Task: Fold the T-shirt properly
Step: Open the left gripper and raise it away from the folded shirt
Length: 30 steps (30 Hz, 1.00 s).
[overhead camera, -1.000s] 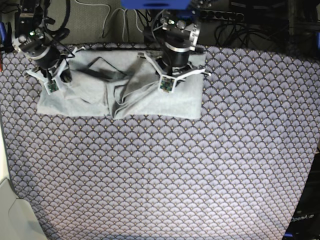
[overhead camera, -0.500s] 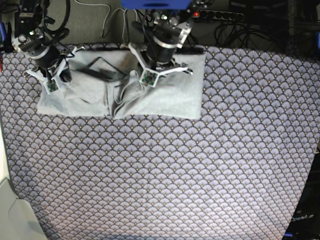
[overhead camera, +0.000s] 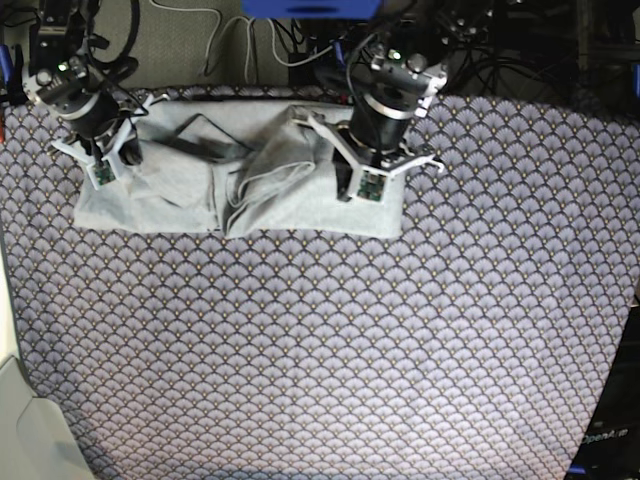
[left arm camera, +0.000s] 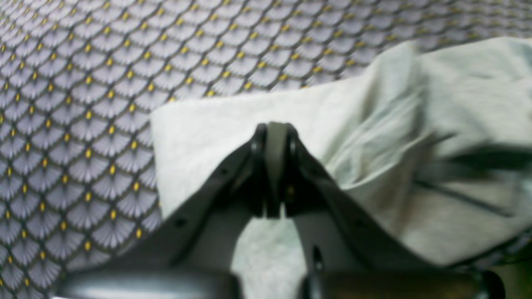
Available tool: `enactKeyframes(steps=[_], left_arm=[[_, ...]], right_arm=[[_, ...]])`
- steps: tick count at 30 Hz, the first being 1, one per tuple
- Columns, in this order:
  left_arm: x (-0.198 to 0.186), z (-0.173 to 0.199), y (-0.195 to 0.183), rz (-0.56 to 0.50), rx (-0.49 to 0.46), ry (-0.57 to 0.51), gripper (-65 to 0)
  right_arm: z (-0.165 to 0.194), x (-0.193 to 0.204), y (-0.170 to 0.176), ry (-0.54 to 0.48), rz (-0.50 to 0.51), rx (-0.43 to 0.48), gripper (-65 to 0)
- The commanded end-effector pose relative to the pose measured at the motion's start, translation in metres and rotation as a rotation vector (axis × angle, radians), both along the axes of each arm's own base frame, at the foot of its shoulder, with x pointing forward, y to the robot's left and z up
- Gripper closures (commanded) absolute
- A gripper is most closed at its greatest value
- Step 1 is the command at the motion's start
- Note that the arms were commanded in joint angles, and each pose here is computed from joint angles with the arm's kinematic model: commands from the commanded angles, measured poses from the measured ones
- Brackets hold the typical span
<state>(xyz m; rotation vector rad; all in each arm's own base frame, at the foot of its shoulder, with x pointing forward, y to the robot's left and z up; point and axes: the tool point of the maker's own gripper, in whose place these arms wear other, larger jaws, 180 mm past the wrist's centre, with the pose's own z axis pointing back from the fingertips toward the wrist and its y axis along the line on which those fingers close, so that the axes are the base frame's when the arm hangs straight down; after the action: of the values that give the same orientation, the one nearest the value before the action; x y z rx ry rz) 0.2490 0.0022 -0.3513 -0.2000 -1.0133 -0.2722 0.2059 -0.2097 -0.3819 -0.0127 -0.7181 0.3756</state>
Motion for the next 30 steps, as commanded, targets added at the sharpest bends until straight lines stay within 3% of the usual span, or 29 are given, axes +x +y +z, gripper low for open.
enactKeyframes(steps=[1,7,13,20,24,30], left_arm=[[0.007,0.007,-0.004,-0.002,-0.021,-0.027,-0.4],[0.007,-0.020,-0.011,-0.022,-0.040,0.069,-0.5],[-0.012,-0.037,-0.056,-0.194,-0.008,0.102,-0.5],[-0.026,-0.011,-0.107,-0.388,-0.025,0.021,-0.4],[-0.027,0.023,-0.114,-0.404,-0.090,-0.049,-0.4],[-0.007,0.038,-0.075,-0.320,-0.072,-0.089,-0.4]], right_arm=[[0.009,0.006,-0.001,-0.036,0.006,-0.001,0.0],[0.008,0.004,-0.001,-0.033,0.006,-0.001,0.0],[0.007,0.003,-0.001,-0.028,0.006,-0.001,0.0],[0.007,0.002,-0.002,-0.027,0.007,-0.002,0.0],[0.007,0.002,-0.002,-0.025,0.006,-0.003,0.0],[0.007,0.002,-0.002,-0.026,0.004,-0.002,0.0]])
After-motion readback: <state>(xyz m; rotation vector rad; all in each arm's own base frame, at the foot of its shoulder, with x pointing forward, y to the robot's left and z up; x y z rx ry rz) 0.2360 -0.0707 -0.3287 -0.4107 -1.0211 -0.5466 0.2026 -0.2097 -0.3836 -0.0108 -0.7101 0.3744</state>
